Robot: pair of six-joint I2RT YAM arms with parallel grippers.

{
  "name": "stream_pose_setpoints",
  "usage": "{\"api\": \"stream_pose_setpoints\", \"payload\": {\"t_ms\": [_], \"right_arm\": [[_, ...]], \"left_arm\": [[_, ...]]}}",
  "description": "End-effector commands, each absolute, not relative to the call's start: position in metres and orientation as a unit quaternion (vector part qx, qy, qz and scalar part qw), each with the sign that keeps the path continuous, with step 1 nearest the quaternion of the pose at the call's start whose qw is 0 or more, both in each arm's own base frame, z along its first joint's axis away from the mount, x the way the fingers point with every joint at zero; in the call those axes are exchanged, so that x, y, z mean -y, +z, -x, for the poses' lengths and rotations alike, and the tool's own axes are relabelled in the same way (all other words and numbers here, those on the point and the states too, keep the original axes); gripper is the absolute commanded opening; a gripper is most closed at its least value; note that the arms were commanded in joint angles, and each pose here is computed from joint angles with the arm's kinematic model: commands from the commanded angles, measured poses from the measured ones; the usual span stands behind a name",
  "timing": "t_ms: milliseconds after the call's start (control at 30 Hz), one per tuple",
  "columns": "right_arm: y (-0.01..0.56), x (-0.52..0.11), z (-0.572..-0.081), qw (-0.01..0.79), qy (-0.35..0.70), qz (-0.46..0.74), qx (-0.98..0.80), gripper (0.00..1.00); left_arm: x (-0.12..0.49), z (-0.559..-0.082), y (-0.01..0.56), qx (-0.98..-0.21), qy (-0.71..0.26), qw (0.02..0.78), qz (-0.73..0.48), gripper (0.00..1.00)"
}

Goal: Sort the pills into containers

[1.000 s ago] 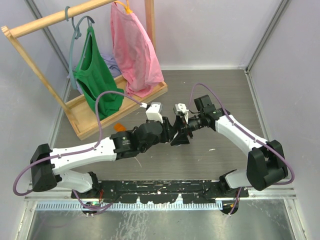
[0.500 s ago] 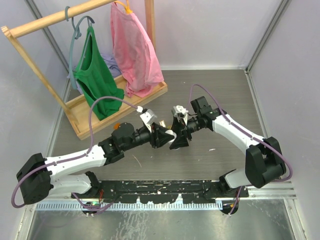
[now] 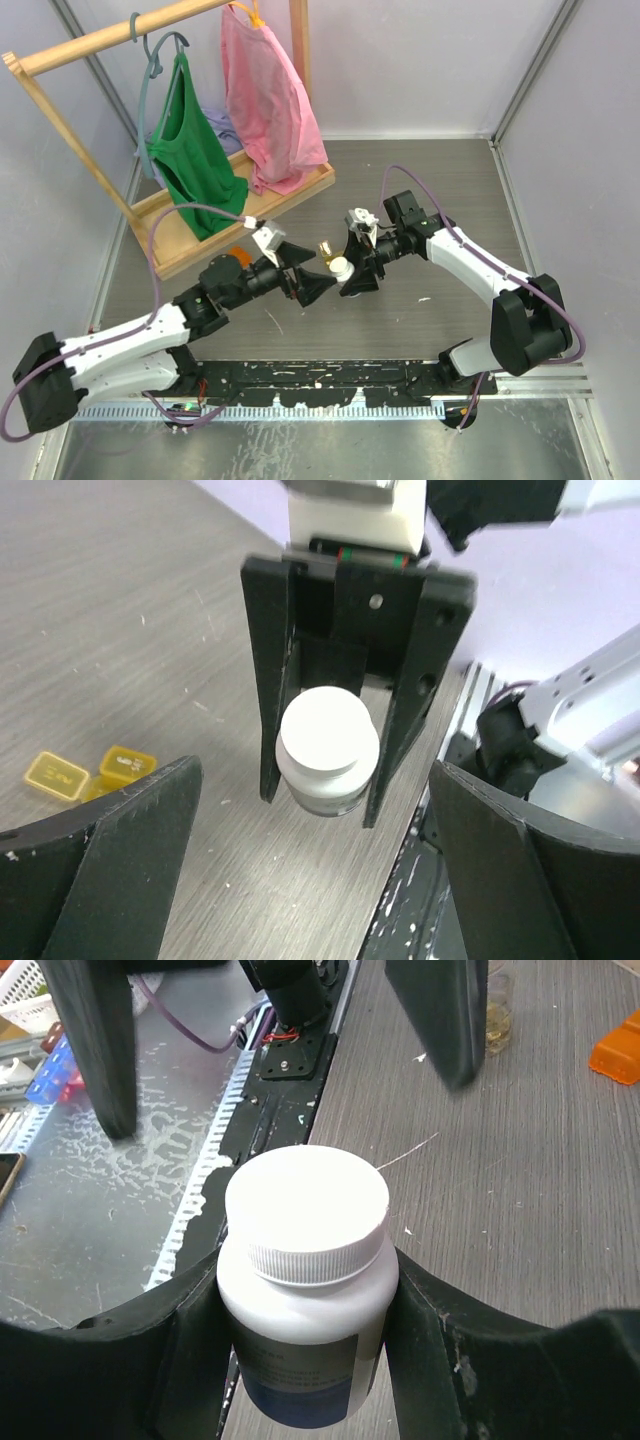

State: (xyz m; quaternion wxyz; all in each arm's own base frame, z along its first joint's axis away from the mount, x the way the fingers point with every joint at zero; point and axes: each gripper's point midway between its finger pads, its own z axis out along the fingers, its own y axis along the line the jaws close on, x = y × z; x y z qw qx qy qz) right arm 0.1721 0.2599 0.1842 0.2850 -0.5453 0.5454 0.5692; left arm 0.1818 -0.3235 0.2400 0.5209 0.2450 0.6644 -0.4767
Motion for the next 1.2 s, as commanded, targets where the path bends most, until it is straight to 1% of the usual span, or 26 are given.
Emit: {"api": "stream_pose_setpoints", "payload": {"t_ms": [0,100,200,233,300,333,367,500,633,667,833,900,967,1167], "right_arm": [[0.201,-0.262,-0.178,0.314,0.556,0.567,-0.521,0.01],[0.200,-0.261,-0.179,0.317,0.548,0.570,-0.523,0.01],[0.198,-0.261,-0.181,0.318,0.544,0.572,-0.525,0.01],[0.198,-0.261,-0.181,0.317,0.543,0.572,-0.526,0.01],[0.197,-0.261,-0.183,0.317,0.540,0.572,-0.529,0.01],[0.196,-0.261,-0.183,0.317,0.540,0.572,-0.530,0.01],[0.195,-0.261,-0.183,0.316,0.539,0.573,-0.531,0.01],[0.193,-0.261,-0.184,0.314,0.536,0.572,-0.535,0.01],[0.192,-0.261,-0.186,0.314,0.534,0.573,-0.537,0.01],[0.192,-0.261,-0.186,0.314,0.534,0.573,-0.537,0.01],[0.192,-0.261,-0.186,0.314,0.533,0.572,-0.538,0.01],[0.192,-0.261,-0.186,0.314,0.533,0.572,-0.538,0.01],[0.192,-0.261,-0.186,0.314,0.533,0.572,-0.539,0.01],[0.192,-0.261,-0.186,0.314,0.533,0.573,-0.539,0.01]], "left_arm": [[0.296,-0.185,0.277,-0.656,-0.482,0.554,-0.175,0.98],[0.285,-0.179,0.292,-0.651,-0.505,0.550,-0.135,0.98],[0.275,-0.184,0.300,-0.666,-0.516,0.534,-0.068,0.99],[0.274,-0.188,0.300,-0.675,-0.514,0.528,-0.047,0.96],[0.274,-0.193,0.297,-0.693,-0.509,0.510,-0.013,0.85],[0.275,-0.196,0.295,-0.705,-0.502,0.501,0.003,0.81],[0.276,-0.199,0.291,-0.721,-0.488,0.493,0.014,0.79],[0.286,-0.202,0.279,-0.770,-0.402,0.494,0.043,0.79],[0.296,-0.208,0.272,-0.790,-0.350,0.497,0.077,0.79],[0.300,-0.209,0.271,-0.793,-0.347,0.494,0.082,0.79],[0.317,-0.213,0.268,-0.799,-0.347,0.482,0.095,0.71],[0.322,-0.214,0.268,-0.801,-0.349,0.475,0.102,0.71],[0.326,-0.214,0.265,-0.805,-0.346,0.469,0.105,0.67],[0.337,-0.213,0.264,-0.809,-0.349,0.459,0.115,0.65]]}}
